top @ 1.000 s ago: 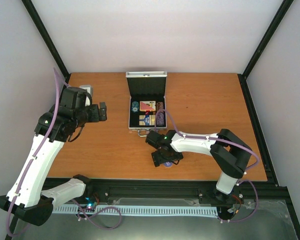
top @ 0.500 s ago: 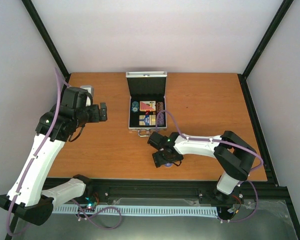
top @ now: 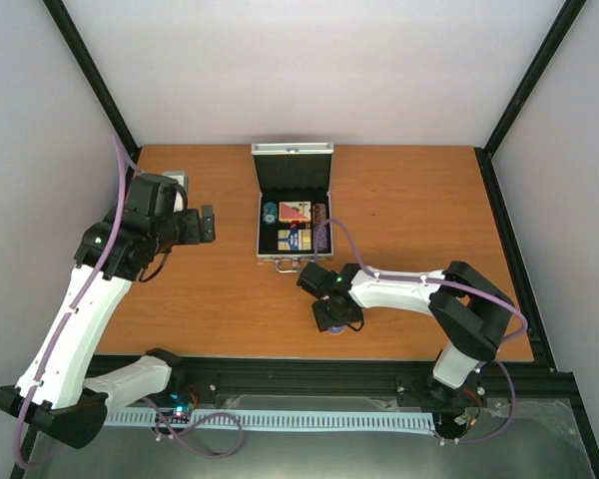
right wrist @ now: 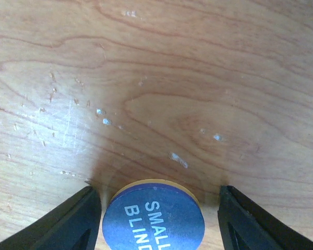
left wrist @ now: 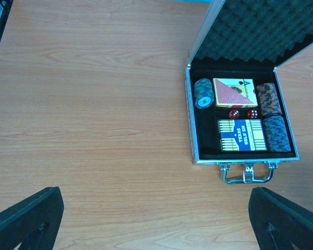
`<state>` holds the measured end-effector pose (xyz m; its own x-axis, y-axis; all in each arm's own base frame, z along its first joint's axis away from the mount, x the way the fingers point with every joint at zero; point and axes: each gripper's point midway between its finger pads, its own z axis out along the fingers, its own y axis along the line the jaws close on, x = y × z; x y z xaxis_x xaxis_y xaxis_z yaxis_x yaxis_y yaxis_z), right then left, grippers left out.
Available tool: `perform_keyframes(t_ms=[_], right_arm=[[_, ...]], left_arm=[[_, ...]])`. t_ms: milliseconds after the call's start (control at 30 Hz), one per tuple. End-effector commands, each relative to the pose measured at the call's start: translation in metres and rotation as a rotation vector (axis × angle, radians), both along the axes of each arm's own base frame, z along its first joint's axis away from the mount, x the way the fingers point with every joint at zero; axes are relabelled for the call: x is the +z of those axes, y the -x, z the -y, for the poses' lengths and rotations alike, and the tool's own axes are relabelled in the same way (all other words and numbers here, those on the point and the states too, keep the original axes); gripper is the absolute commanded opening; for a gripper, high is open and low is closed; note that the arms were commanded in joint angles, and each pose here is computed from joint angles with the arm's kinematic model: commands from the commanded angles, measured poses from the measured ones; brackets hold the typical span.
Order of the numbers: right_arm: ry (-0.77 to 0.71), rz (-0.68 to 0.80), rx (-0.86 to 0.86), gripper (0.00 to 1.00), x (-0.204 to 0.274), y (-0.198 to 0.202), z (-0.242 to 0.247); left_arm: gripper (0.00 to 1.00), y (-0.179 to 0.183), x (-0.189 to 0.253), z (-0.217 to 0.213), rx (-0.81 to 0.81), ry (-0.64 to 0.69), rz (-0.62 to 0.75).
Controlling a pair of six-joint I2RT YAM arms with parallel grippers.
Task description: Pack up texas hold em set
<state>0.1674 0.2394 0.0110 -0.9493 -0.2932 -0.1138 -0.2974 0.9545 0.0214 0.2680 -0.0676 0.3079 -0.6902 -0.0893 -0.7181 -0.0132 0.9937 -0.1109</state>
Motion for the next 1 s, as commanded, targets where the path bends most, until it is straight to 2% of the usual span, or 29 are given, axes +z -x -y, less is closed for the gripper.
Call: perform_keyframes(t_ms=[0, 100, 267, 400, 767, 900, 967], right_arm=[[0.131, -0.113, -0.024, 0.62, -0.028, 0.027, 0.034], [0.134, -0.114, -0.028, 0.64, -0.026, 0.027, 0.035], [0.129, -0.116, -0.031, 0.73, -0.021, 0.029, 0.034], [0.130, -0.118, -0.032, 0.73, -0.018, 0.032, 0.033], [0.137, -0.148, -0.061, 0.64, -0.024, 0.041, 0.038], [0.141, -0.149, -0.065, 0.52, -0.024, 0.041, 0.038], [0.141, -0.146, -0.065, 0.51, -0.024, 0.040, 0.037]], left_arm=[[1.00, -0.001, 0.004, -0.001, 0.007, 0.002, 0.020], [1.00, 0.000, 0.003, -0.001, 0.009, 0.005, 0.019], [1.00, 0.003, 0.001, -0.002, 0.013, 0.004, 0.016], [1.00, 0.003, 0.000, -0.002, 0.014, 0.007, 0.013], [1.00, 0.001, -0.003, -0.002, 0.011, -0.008, 0.009], [1.00, -0.001, -0.004, -0.001, 0.006, -0.009, 0.007], [1.00, -0.002, -0.005, 0.000, 0.003, -0.010, 0.005]])
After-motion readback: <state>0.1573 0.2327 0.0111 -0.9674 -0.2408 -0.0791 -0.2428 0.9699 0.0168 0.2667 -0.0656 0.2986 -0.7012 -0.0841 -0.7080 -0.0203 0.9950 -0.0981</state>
